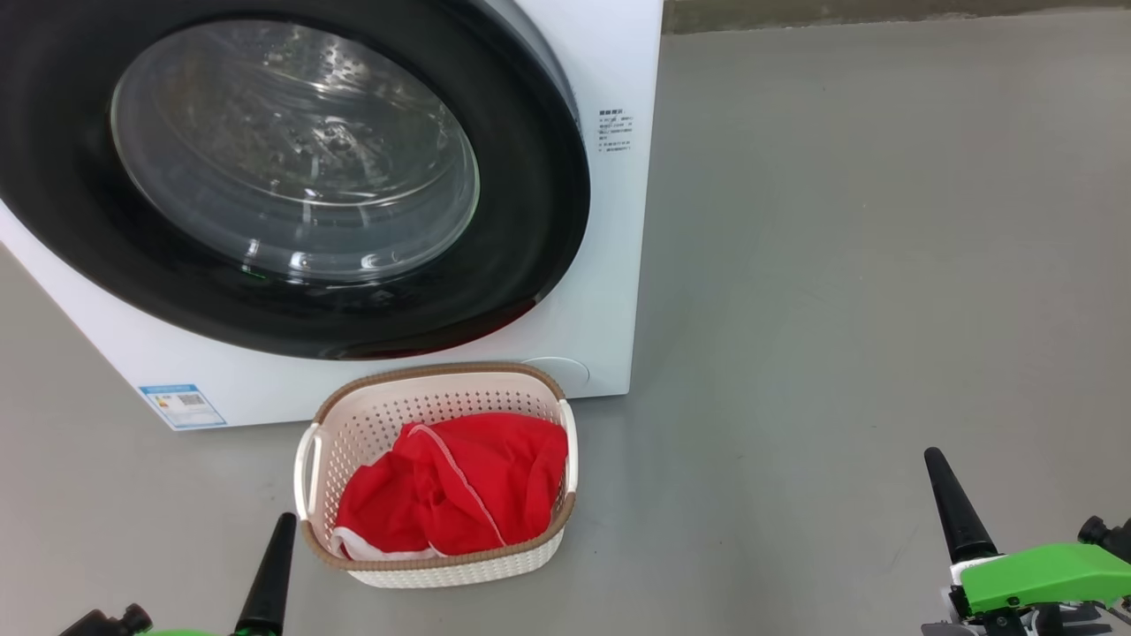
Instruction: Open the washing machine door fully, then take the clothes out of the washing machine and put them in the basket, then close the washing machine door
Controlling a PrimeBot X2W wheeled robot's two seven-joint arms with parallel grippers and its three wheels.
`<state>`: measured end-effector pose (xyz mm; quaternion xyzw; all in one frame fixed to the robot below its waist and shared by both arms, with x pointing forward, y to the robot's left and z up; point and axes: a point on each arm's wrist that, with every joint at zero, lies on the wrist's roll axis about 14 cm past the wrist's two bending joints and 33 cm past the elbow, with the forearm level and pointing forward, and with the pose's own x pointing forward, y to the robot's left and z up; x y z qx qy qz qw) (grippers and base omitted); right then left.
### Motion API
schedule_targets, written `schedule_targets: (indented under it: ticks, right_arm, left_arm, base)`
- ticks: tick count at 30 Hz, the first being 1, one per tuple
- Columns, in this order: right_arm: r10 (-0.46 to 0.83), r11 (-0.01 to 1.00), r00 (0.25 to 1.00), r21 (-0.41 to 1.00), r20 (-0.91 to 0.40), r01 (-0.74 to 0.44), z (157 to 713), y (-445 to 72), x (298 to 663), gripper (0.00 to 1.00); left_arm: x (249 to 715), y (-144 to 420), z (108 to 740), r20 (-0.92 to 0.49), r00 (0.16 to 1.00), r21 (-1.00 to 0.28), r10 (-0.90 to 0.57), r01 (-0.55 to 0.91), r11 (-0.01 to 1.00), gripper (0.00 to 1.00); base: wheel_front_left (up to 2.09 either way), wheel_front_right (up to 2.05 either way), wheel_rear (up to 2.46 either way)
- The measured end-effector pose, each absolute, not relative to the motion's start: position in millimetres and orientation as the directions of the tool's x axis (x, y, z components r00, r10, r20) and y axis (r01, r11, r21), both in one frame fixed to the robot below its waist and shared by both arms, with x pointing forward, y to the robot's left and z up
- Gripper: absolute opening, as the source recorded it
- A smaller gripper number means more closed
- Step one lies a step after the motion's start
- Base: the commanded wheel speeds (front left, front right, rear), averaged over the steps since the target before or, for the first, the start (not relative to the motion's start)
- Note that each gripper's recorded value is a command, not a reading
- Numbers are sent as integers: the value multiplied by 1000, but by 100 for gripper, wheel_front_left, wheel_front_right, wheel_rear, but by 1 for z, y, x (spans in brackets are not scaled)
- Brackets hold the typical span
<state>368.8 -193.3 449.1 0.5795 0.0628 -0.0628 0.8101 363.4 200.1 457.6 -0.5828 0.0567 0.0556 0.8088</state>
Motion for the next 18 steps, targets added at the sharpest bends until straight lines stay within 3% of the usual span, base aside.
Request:
schedule_targets:
  ticks: [18]
  right_arm:
    - [-24,149,991,979,-134,136,463,-199,371,0]
  left_arm:
    - [370,193,468,-125,992,-981,-6,-123,152,0]
  base:
    - [0,0,0]
